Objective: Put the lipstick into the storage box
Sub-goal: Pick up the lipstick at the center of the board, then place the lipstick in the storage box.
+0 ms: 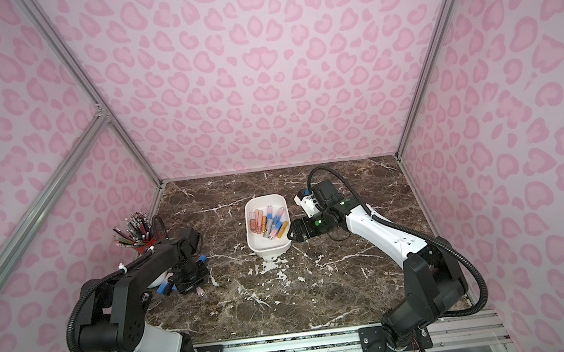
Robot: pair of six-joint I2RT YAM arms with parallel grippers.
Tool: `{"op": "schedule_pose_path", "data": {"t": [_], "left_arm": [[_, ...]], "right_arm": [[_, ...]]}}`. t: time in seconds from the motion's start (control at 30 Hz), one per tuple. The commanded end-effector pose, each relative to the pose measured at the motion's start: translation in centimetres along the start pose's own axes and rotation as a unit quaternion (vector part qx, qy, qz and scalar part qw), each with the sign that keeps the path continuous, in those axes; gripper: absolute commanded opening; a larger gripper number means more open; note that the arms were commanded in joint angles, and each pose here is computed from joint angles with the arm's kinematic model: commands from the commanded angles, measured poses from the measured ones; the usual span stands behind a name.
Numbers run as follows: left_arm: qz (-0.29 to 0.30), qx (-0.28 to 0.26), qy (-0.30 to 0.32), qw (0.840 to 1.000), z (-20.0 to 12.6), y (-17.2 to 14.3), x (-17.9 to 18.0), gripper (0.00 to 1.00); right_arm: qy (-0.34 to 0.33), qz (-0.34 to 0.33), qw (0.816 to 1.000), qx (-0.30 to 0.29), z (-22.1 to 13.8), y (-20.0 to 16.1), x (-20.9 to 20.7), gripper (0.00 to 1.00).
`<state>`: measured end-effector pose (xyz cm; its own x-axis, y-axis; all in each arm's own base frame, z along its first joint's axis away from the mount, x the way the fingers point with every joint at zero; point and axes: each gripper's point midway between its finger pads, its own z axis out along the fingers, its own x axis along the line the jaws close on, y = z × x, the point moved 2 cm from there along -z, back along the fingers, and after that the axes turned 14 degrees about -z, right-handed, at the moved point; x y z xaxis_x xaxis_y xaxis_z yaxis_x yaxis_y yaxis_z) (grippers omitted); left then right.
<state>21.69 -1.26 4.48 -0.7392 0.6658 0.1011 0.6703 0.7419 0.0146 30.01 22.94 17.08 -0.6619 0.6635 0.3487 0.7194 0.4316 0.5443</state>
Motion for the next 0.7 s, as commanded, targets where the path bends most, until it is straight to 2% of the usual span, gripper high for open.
{"op": "schedule_pose_path", "data": {"t": [0.0, 0.17, 0.43, 0.53, 0.67], "left_arm": [[-0.002, -0.002, -0.01, 1.0, -1.1, -0.8, -0.8, 0.03], [0.036, -0.032, -0.026, 0.999, -4.1, -1.8, -4.1, 0.04], [0.132, -0.064, -0.098, 0.984, -9.3, -3.3, -15.4, 0.06], [0.176, -0.058, -0.11, 0.977, -9.5, -4.7, -19.8, 0.05], [0.21, -0.056, -0.133, 0.967, -10.2, -6.3, -23.8, 0.05]], "right_arm": [[-0.002, -0.006, 1.0, 0.006, -0.1, -0.2, 0.0, 0.99], [-0.002, -0.012, 1.0, 0.004, -0.4, -0.2, 0.3, 0.99], [-0.009, -0.026, 1.0, 0.008, -1.1, -0.4, 0.6, 0.99], [-0.013, -0.032, 0.999, 0.01, -1.3, -0.4, 0.8, 0.99], [-0.011, -0.046, 0.999, 0.014, -1.2, -0.4, 1.9, 0.99]]}}
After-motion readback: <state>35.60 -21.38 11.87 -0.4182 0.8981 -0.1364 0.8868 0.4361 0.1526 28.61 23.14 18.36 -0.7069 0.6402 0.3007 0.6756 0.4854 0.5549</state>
